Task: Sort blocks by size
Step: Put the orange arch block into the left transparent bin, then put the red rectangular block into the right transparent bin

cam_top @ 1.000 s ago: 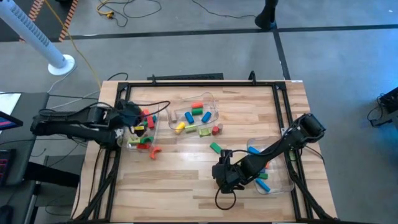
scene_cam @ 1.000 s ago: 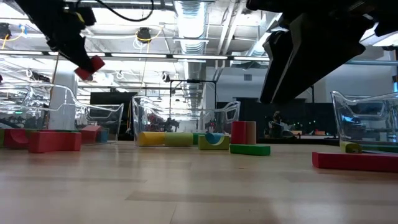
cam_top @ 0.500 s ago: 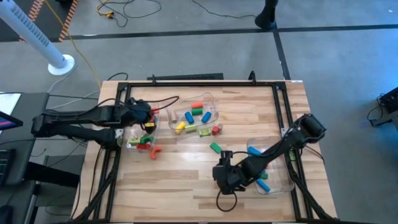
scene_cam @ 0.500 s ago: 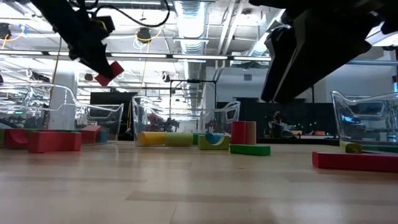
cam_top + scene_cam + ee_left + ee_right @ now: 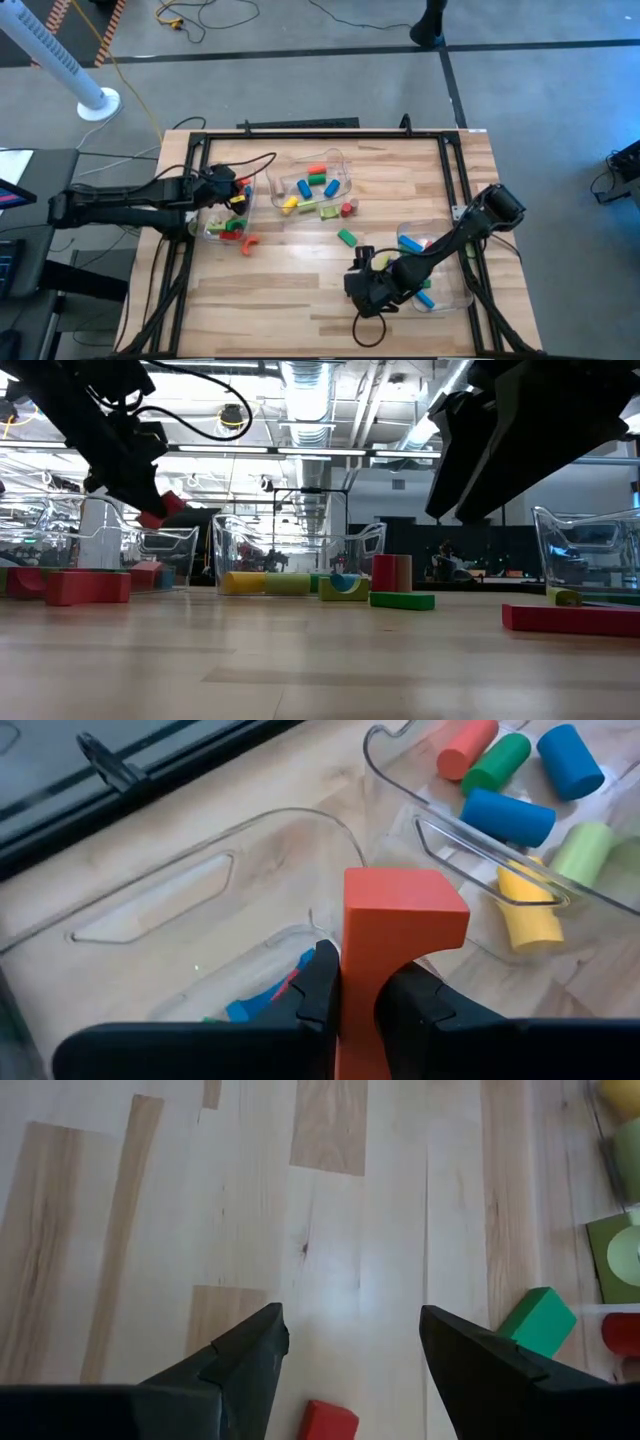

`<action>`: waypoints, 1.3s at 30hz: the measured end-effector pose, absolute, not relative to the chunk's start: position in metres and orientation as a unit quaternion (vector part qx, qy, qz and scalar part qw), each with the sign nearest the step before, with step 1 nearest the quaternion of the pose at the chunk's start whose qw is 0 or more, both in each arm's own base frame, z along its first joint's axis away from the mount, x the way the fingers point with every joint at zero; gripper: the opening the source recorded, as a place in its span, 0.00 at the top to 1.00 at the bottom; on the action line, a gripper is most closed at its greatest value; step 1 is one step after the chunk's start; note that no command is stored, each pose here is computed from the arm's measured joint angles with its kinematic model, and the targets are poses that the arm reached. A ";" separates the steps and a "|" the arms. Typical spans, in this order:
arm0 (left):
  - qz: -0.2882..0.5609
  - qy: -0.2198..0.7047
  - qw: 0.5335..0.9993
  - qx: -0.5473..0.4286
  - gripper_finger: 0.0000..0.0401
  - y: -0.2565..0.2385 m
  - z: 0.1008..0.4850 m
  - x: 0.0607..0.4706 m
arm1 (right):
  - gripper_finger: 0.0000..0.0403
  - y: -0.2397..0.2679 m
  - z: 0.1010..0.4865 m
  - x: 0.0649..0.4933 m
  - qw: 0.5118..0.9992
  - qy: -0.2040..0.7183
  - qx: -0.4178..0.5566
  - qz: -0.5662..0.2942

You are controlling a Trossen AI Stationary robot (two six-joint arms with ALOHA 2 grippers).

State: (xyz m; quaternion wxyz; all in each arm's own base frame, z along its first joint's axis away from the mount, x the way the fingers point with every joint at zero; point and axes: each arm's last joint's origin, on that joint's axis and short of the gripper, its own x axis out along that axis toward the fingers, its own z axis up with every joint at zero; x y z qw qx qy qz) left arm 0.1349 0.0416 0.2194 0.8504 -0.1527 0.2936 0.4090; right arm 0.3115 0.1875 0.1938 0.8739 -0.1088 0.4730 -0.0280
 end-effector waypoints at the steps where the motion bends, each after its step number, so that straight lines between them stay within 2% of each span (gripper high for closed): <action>1: 0.409 0.293 0.850 -0.155 0.89 0.041 0.219 0.135 | 0.34 0.188 0.194 0.312 0.874 0.472 -0.109 -0.028; 24: 0.438 0.322 0.819 -0.183 0.88 0.040 0.212 0.126 | 0.34 0.187 0.194 0.313 0.877 0.467 -0.106 -0.030; 39: 0.435 0.328 0.815 -0.194 0.59 0.039 0.211 0.125 | 0.34 0.185 0.194 0.314 0.877 0.467 -0.105 -0.033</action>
